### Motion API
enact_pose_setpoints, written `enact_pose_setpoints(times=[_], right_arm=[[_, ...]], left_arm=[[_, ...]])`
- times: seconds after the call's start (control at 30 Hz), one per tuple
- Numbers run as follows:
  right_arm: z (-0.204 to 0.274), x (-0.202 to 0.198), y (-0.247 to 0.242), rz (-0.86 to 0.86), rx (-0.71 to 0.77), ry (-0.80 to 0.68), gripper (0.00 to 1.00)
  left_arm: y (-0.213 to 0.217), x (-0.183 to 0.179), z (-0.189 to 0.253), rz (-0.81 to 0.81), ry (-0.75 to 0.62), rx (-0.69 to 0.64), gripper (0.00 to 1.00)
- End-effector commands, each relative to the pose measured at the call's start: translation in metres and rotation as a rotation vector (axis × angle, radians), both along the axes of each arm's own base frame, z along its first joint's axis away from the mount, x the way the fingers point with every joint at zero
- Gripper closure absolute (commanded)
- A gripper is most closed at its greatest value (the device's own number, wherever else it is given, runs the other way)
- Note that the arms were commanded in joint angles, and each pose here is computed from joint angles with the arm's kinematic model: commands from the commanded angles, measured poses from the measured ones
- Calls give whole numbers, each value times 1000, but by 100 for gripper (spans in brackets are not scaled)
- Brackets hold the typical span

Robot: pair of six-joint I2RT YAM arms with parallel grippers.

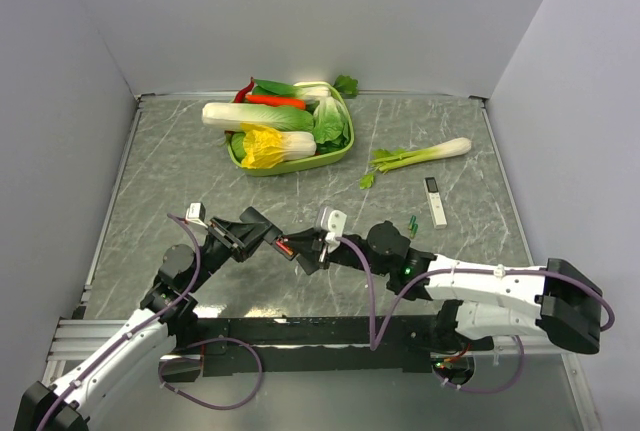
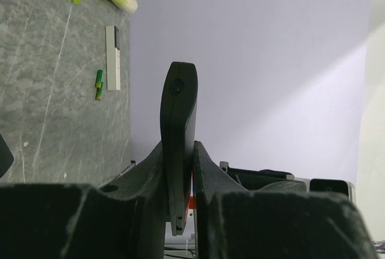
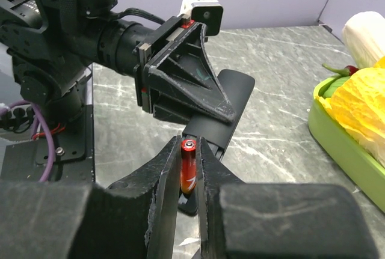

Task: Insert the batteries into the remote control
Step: Load the battery into the remote control.

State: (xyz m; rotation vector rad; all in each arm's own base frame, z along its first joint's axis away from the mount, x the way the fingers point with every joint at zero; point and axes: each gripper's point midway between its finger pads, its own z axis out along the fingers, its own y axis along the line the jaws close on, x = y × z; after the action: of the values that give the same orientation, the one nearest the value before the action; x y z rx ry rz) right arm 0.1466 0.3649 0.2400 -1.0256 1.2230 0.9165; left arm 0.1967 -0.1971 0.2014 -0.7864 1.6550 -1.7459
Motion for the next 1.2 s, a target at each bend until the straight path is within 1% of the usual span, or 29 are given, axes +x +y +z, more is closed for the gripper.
enact_pose_setpoints(times=[0.0, 0.1, 0.3, 0.7, 1.0, 1.17], right_arm=[[-2, -9, -6, 24, -5, -3, 79], [-4, -12, -7, 37, -15, 1, 77], [-7, -17, -8, 59, -20, 11, 76], [-17, -21, -18, 56, -51, 36, 73], [-33, -18, -19, 42, -101, 40, 74], [-47, -18, -19, 49, -161, 46, 76]], left_arm=[[3, 1, 34, 16, -58, -71, 99], [4, 1, 35, 19, -62, -70, 99], [4, 1, 37, 22, -62, -74, 99], [6, 1, 36, 34, -55, -73, 99], [6, 1, 39, 31, -63, -73, 99], [6, 1, 42, 33, -67, -80, 99]])
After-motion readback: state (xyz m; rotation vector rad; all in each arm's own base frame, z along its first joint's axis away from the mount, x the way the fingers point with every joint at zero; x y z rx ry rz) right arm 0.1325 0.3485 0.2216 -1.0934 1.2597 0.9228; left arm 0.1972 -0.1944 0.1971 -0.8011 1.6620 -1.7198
